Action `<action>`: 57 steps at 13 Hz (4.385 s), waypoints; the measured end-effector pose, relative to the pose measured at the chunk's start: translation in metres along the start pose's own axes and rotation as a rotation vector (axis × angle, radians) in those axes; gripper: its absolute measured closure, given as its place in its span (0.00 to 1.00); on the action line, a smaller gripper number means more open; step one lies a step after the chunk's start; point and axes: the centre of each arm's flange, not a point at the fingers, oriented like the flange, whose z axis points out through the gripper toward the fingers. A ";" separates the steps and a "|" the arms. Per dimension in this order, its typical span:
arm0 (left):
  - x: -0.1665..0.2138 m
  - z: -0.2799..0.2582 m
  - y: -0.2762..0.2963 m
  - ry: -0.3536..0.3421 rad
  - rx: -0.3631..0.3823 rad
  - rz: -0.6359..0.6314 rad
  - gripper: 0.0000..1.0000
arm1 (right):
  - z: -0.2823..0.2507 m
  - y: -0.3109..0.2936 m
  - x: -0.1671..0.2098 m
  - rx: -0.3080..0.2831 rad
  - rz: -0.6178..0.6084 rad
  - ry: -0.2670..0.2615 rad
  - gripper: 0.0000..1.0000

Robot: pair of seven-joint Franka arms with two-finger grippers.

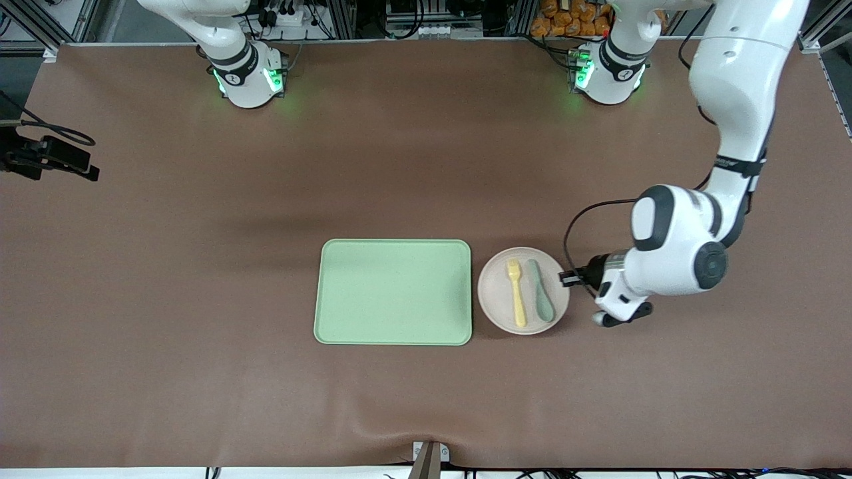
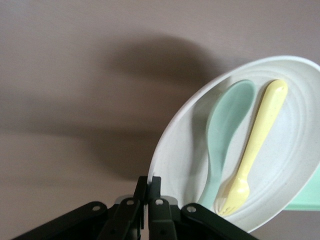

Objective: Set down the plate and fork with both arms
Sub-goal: 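Carry the plate with the left gripper onto the green tray, then release the plate with the left gripper while the right gripper approaches, then grasp the yellow fork with the right gripper while the left gripper withdraws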

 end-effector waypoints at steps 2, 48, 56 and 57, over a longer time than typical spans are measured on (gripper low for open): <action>-0.007 0.021 0.042 -0.007 -0.001 -0.006 0.96 | 0.000 -0.001 0.000 0.000 -0.001 0.000 0.00; -0.016 -0.114 0.107 0.212 0.039 0.090 0.00 | 0.368 -0.404 0.068 0.067 -0.082 0.014 0.01; 0.034 -0.177 0.001 0.269 0.187 0.227 0.00 | 0.408 -0.442 0.062 0.043 -0.096 0.075 0.33; 0.040 -0.186 -0.015 0.268 0.193 0.256 0.00 | 0.414 -0.446 0.061 0.023 -0.091 0.085 0.33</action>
